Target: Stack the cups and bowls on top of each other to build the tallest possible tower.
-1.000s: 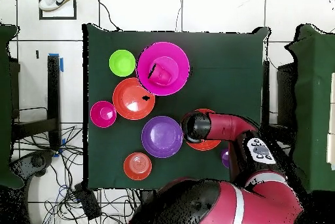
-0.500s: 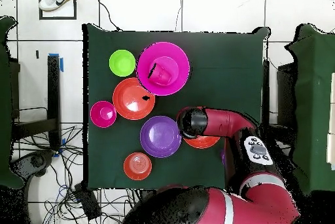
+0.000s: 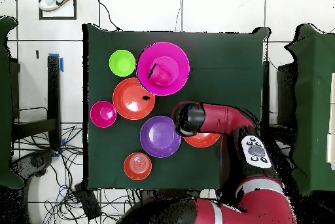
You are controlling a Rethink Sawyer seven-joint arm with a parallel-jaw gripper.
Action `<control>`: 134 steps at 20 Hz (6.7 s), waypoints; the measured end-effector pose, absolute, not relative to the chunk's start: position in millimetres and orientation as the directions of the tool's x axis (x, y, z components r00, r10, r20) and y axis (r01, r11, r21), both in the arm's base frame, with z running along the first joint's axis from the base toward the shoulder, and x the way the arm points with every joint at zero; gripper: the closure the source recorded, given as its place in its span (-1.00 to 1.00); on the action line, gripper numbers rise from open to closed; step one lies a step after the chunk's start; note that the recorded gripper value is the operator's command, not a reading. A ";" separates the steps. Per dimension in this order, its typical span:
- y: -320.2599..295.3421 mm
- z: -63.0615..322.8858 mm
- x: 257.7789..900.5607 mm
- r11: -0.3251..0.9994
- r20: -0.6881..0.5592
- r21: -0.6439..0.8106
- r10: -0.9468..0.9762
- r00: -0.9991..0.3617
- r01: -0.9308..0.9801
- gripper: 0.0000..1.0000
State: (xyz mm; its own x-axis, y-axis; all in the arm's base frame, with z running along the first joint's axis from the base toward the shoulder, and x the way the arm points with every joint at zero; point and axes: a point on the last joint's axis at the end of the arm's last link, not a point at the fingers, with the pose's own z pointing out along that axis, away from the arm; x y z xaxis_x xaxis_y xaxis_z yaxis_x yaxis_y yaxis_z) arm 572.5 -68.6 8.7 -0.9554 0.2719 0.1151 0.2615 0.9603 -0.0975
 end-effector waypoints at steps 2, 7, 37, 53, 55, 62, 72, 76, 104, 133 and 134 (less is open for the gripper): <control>-67.2 11.1 573.2 0.960 0.121 -0.097 0.275 -0.954 0.264 -1.00; -67.1 14.8 575.5 0.958 0.117 -0.096 0.279 -0.953 0.269 -1.00; -47.7 -14.7 569.3 0.956 0.173 -0.038 0.293 -0.940 0.291 -1.00; -44.4 -43.3 560.1 0.953 0.169 -0.012 0.299 -0.939 0.301 -1.00; -45.0 -45.0 559.6 0.953 0.167 -0.011 0.301 -0.939 0.303 1.00; -51.7 -38.2 564.3 0.950 0.151 -0.013 0.309 -0.939 0.311 1.00; -50.9 -39.5 563.5 0.951 0.154 -0.012 0.309 -0.939 0.310 1.00; -50.5 -39.4 563.4 0.951 0.154 -0.013 0.307 -0.939 0.309 1.00; -21.4 73.7 637.7 0.969 0.266 -0.134 0.239 -0.934 0.210 1.00; -35.7 90.1 713.9 0.962 0.205 -0.157 0.253 -0.946 0.223 1.00; -34.6 87.5 717.4 0.962 0.200 -0.157 0.251 -0.947 0.222 1.00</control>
